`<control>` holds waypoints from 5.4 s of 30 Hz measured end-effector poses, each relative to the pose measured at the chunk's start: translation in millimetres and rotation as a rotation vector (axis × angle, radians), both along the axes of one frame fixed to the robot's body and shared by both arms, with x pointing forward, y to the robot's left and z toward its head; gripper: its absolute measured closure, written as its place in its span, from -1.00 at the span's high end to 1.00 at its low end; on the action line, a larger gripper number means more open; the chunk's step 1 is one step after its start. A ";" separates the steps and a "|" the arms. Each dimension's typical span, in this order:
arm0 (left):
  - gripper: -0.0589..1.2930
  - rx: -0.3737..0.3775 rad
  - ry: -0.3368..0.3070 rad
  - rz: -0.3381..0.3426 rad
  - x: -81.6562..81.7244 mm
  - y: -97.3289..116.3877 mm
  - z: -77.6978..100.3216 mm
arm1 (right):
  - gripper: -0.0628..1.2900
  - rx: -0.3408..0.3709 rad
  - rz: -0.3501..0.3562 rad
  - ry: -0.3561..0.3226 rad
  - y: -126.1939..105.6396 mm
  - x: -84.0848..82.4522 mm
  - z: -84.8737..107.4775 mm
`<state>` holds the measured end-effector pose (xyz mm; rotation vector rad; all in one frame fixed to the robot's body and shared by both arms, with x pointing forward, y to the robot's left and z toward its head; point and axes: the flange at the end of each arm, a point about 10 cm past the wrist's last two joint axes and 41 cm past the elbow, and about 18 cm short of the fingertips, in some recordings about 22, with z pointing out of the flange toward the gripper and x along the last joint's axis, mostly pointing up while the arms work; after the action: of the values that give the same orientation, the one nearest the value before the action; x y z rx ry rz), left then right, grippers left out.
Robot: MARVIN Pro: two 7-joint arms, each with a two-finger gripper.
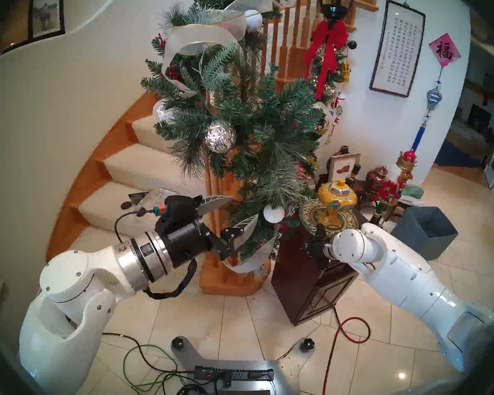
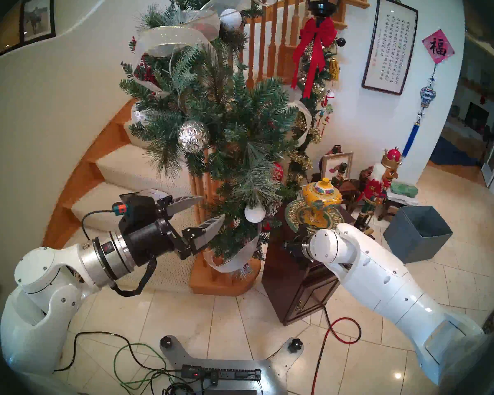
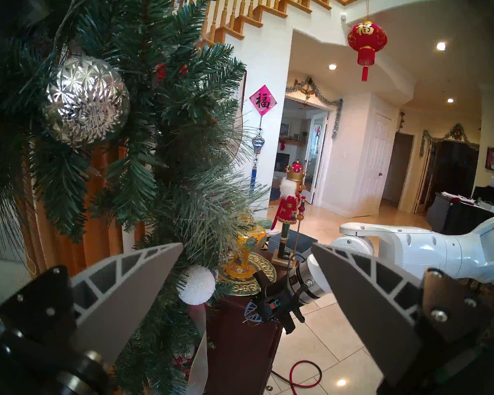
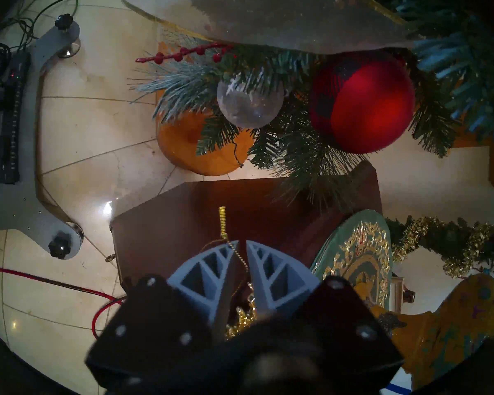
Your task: Hang the ornament onto the Christmas-tree-style decoration
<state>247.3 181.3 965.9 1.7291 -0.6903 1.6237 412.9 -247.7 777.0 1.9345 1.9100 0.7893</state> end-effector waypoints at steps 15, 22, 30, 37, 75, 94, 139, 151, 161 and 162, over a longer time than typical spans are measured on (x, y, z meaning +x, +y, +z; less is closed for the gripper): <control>0.91 0.000 0.000 0.000 0.0 0.0 0.0 | -0.96 -0.007 -0.007 -0.002 -3.5 0.2 1.6; 0.91 0.000 0.000 0.000 0.0 0.0 0.0 | -0.96 -0.006 -0.013 -0.011 -4.5 0.1 6.7; 0.91 0.000 0.000 0.000 0.0 0.0 0.0 | -0.96 0.005 -0.023 -0.015 -6.1 -2.9 10.9; 0.91 0.000 0.000 0.000 0.0 0.0 0.0 | -0.96 0.011 -0.033 -0.013 -8.2 -7.9 11.3; 0.91 0.000 0.000 0.000 0.0 0.0 0.0 | -0.96 0.061 -0.102 -0.070 -23.7 -28.3 41.3; 0.91 0.000 0.000 0.000 0.0 0.0 0.0 | -0.96 0.090 -0.146 -0.109 -33.6 -34.2 58.9; 0.91 0.000 0.000 0.000 0.0 0.0 0.0 | -0.96 0.125 -0.188 -0.228 -48.6 -48.9 107.9; 0.91 0.000 0.000 0.000 0.0 0.0 0.0 | -0.96 0.141 -0.196 -0.272 -53.7 -46.0 129.2; 0.91 0.000 0.000 0.000 0.0 0.0 0.0 | -0.96 0.162 -0.196 -0.302 -54.9 -47.7 145.9; 0.91 0.000 0.000 0.000 0.0 0.0 0.0 | -0.96 0.165 -0.196 -0.305 -54.9 -48.1 147.4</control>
<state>247.3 181.3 965.9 1.7291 -0.6903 1.6236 364.7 -302.5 924.4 1.9254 1.4951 1.1360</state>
